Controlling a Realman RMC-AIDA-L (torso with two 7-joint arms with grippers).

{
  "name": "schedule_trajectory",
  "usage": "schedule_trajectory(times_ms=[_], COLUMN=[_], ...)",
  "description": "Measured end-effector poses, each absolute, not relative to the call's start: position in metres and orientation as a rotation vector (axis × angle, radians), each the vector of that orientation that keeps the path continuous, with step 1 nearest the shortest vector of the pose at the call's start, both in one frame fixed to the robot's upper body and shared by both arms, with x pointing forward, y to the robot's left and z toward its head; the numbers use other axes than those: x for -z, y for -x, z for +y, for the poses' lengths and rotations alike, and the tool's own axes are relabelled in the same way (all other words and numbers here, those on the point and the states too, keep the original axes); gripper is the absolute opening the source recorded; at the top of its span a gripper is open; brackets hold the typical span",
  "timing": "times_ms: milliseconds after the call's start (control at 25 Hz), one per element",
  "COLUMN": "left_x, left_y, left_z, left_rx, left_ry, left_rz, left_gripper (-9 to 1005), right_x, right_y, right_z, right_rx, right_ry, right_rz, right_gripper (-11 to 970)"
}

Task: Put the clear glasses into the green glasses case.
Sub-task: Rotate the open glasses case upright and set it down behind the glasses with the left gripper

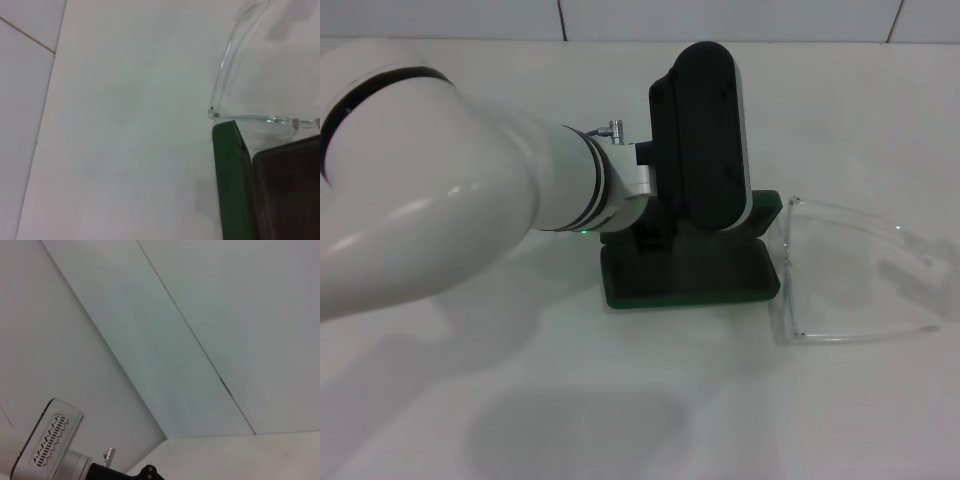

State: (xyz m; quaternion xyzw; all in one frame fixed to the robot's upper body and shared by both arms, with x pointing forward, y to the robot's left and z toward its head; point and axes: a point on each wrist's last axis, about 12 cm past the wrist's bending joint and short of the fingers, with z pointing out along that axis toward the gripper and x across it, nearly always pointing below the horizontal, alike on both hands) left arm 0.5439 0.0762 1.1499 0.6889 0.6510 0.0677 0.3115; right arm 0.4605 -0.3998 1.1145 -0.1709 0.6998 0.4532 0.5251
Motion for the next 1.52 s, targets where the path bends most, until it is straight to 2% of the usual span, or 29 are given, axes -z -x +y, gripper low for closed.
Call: schedule_trajectory(times_ms=[720,1080,1520], left_x=[-1.142,-1.127,-1.122], left_y=[-0.537,-0.541,-0.536], left_z=[0.064,0.065,0.065], left_rx=[-0.107,-0.123,-0.133], left_ry=[-1.732,-1.747,-1.797], left_rz=[1.617,1.605,1.543], left_gripper=[165,184,207], right_x=[-1.113,-1.111,-1.11], right_y=[-0.457,-0.454,-0.451], right_z=[-0.402,-0.403,-0.404], right_rx=[-1.069,-1.066,-1.057], right_ry=[0.408,0.399,0.399], right_rz=[1.677,1.684,1.686], right_gripper=[610,608,606])
